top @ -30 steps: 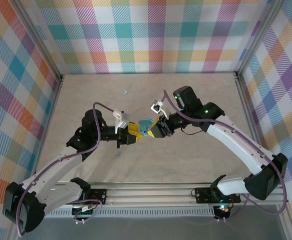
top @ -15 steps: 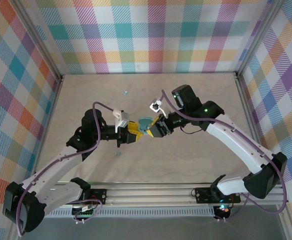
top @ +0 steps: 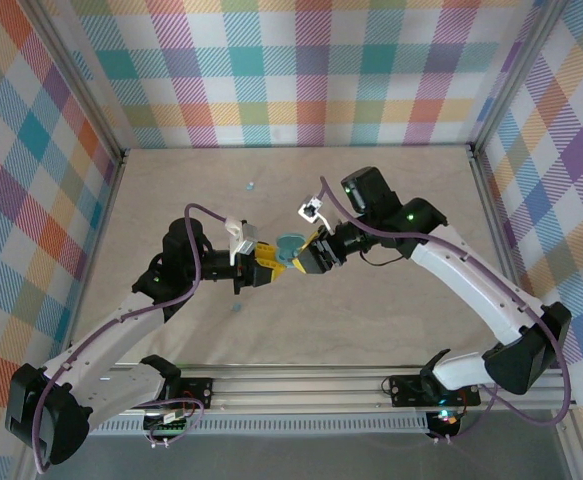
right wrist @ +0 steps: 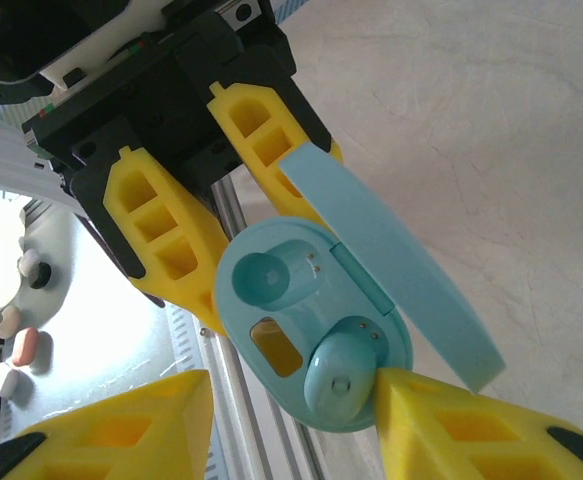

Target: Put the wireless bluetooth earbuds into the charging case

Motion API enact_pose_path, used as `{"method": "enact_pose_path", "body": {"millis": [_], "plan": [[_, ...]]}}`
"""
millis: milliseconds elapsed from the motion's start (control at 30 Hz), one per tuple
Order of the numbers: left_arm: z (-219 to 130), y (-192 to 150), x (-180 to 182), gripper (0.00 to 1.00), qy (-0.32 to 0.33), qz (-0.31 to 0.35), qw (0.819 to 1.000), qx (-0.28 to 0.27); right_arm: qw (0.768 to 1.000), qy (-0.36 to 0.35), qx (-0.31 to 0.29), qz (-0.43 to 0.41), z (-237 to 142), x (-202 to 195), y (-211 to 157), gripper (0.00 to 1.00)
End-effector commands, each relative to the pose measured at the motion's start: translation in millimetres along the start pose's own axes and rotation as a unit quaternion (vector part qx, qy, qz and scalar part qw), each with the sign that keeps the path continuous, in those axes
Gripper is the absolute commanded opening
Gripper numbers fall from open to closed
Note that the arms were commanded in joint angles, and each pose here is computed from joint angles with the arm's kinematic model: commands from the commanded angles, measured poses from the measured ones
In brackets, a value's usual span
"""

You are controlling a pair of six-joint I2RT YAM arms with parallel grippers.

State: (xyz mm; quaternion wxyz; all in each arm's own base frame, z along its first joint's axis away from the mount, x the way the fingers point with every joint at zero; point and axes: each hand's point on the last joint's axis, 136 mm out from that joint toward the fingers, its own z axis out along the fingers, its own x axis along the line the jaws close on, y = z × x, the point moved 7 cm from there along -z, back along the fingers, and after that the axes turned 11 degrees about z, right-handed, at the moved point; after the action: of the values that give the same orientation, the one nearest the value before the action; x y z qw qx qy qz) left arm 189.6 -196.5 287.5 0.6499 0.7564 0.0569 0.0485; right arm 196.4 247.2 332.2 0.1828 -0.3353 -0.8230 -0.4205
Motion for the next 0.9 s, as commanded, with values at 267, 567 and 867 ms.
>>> {"method": "enact_pose_path", "body": {"millis": [267,567,867], "plan": [[-4,21,-8,0.12,-0.026,0.040,0.998,-0.038,1.000,-0.008,-0.024,-0.003,-10,8,17,0.48],[-5,15,-4,0.12,0.009,0.036,0.999,-0.026,0.994,-0.022,-0.110,0.002,-41,28,26,0.48],[-17,14,-5,0.12,0.070,0.054,0.995,-0.035,0.983,-0.059,-0.169,0.039,-53,24,23,0.44]]}}
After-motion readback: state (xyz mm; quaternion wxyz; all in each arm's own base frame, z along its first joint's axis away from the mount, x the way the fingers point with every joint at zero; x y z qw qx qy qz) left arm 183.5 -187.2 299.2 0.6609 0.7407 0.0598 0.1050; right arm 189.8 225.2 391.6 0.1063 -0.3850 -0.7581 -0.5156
